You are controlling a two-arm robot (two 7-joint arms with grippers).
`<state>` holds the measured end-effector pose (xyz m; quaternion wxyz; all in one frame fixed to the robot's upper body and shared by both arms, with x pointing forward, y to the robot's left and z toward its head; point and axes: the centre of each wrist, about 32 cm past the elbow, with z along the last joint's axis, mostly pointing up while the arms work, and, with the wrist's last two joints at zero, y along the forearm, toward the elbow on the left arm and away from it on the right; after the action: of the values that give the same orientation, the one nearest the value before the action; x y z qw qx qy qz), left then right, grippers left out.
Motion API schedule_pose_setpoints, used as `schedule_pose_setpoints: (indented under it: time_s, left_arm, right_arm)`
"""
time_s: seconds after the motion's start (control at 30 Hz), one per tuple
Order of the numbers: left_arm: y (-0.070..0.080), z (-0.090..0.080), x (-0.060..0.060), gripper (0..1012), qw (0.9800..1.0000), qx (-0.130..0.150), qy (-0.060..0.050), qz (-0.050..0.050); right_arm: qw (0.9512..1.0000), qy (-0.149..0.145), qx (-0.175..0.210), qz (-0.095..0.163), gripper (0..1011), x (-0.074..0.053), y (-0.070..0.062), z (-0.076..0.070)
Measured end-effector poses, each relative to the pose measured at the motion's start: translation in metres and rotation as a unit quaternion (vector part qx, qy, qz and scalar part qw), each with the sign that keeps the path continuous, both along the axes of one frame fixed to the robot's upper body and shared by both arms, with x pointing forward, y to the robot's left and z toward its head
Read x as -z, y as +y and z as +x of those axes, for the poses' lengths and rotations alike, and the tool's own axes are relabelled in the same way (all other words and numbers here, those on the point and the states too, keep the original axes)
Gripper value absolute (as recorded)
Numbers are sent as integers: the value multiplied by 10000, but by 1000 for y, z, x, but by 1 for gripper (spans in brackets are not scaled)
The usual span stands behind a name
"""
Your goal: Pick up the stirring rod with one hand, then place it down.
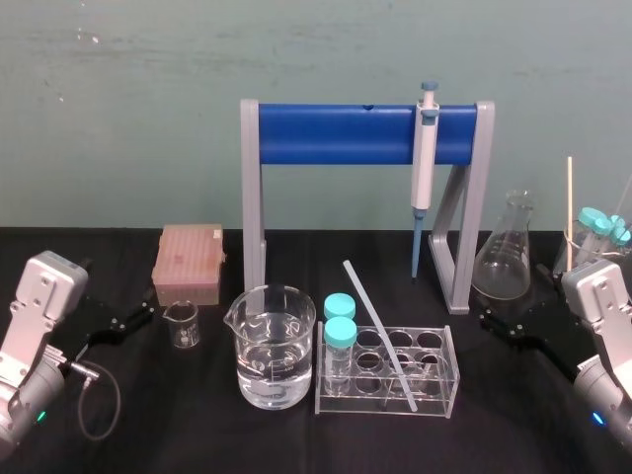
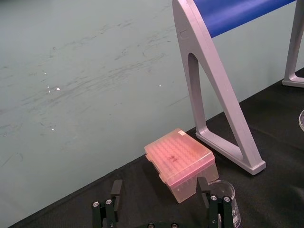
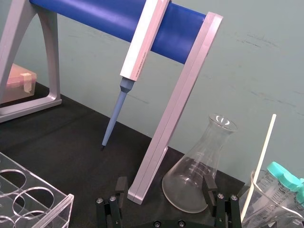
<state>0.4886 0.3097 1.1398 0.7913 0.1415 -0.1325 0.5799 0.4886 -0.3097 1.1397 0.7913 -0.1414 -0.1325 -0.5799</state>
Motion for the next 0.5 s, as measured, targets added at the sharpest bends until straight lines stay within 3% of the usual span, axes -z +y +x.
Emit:
schedule_pose_setpoints:
  time_s: [0.5]
  left_arm:
    - [0,0,0,1000,10000,0,0,0]
  right_arm:
    - [10000,1,0,0,1004,0,0,0]
